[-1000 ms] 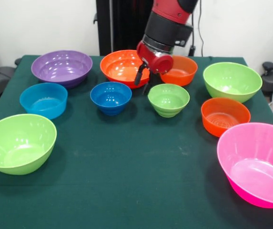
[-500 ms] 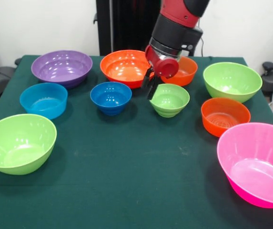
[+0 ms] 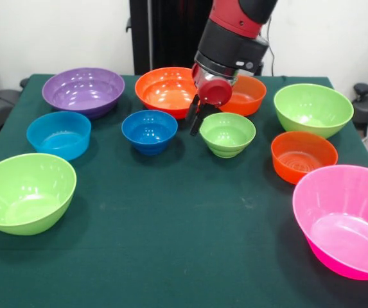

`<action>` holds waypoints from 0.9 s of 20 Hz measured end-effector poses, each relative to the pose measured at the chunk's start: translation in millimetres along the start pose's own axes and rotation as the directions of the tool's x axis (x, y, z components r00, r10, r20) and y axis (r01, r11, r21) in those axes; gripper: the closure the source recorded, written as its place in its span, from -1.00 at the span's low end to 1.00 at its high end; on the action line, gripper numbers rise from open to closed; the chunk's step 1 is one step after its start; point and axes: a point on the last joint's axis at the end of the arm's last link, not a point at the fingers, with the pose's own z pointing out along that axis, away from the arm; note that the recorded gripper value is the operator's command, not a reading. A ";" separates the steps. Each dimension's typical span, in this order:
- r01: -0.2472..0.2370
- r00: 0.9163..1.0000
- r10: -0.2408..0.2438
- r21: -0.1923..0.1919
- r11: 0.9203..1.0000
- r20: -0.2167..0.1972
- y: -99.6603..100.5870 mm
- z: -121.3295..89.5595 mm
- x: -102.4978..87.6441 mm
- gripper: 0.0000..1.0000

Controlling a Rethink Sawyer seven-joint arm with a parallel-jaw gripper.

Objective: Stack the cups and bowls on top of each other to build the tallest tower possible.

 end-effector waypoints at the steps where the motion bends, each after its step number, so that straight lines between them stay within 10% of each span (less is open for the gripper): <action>1: -0.005 1.000 0.005 -0.001 1.000 -0.004 1.1 0.3 -1.1 -1.00; 18: -0.159 0.987 0.159 -0.014 0.987 0.004 24.8 2.7 4.0 -1.00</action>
